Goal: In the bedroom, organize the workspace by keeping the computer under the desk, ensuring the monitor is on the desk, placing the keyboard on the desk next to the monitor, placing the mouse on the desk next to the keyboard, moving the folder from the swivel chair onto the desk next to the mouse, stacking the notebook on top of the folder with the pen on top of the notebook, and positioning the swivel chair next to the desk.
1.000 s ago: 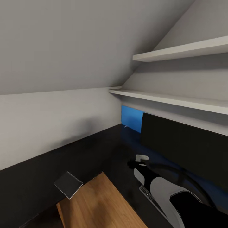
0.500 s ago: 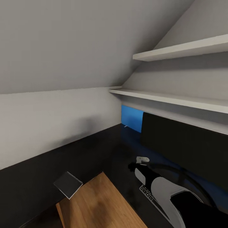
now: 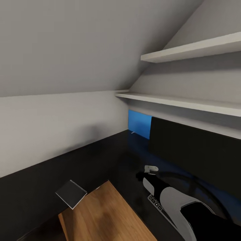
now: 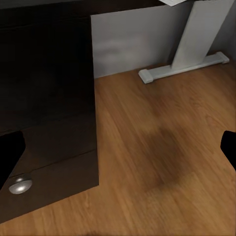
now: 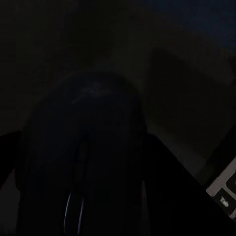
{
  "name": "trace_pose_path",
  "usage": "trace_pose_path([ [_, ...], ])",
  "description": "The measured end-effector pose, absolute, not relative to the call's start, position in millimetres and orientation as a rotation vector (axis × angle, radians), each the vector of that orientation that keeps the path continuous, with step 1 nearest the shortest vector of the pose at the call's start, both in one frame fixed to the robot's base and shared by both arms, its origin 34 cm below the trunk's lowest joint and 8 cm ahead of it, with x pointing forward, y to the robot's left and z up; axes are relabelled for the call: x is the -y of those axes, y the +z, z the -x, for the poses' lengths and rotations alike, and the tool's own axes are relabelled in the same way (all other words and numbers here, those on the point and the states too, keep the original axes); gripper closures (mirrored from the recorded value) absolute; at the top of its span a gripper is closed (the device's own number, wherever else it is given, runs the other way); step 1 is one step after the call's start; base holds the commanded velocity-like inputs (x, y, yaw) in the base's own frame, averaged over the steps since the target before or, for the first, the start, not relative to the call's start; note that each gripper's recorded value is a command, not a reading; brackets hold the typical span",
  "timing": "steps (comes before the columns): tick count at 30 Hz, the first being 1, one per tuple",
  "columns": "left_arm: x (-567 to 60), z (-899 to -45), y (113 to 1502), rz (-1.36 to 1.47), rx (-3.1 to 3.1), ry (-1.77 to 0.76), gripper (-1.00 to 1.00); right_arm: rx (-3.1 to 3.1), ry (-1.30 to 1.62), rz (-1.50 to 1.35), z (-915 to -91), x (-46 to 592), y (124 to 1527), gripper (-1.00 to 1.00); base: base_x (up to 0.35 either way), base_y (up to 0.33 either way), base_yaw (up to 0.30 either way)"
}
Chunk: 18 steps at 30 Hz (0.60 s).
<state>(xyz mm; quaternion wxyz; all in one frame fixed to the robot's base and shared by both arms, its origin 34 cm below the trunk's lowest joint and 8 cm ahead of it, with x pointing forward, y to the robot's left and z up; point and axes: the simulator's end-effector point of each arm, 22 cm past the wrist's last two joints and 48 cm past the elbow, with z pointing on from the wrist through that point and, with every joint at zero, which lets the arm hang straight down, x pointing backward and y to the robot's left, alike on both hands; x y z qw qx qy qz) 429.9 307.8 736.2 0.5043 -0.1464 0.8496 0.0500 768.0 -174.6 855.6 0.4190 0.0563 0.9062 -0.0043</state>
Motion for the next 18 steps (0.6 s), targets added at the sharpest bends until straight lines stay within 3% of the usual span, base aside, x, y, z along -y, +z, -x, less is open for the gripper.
trace_pose_path([
  [18, -308.0, -432.2, 711.8, 0.354, -2.049, 0.121, -1.00, -2.268, -0.114, -0.186, -768.1, 194.1, 832.0, 1.00, 0.000, 0.000, 0.000],
])
